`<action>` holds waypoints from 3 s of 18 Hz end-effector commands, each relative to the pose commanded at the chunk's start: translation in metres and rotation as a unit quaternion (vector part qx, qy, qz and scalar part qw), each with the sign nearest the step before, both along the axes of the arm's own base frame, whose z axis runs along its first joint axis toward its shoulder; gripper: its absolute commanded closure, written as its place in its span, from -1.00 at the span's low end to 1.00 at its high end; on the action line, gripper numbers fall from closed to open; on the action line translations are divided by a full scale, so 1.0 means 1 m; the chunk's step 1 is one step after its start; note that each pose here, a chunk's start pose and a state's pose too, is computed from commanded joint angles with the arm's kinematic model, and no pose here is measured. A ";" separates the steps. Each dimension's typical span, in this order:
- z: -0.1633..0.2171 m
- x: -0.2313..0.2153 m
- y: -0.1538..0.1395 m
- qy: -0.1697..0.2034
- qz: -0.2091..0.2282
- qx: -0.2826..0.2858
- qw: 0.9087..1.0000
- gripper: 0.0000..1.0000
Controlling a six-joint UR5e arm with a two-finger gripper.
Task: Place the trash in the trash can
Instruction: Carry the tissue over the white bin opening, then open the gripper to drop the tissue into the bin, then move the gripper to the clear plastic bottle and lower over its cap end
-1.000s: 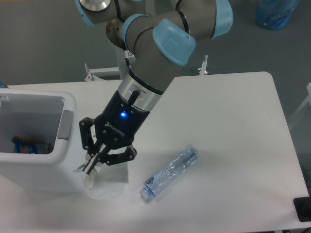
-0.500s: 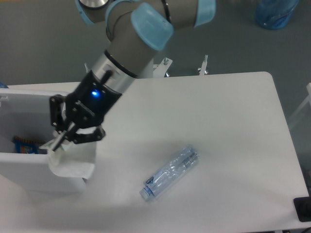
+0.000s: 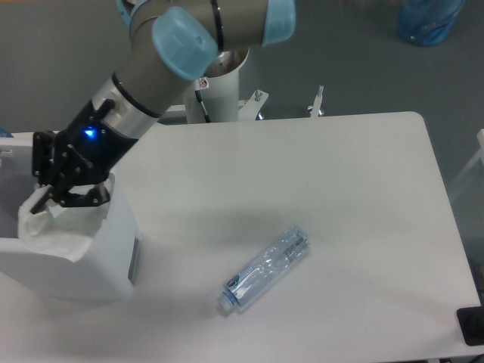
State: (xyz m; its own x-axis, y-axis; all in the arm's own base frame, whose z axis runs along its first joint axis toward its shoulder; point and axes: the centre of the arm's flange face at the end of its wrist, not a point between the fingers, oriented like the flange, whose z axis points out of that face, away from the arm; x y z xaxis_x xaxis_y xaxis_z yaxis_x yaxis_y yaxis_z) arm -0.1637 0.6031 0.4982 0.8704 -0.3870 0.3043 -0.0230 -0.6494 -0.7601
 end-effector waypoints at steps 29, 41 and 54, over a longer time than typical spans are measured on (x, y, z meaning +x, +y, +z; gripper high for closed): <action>-0.062 -0.215 -0.034 0.171 0.110 -0.081 0.976 -1.00; -0.182 -0.255 -0.027 0.263 0.053 -0.220 0.938 -1.00; -0.242 -0.218 0.000 0.309 0.007 -0.306 0.901 -1.00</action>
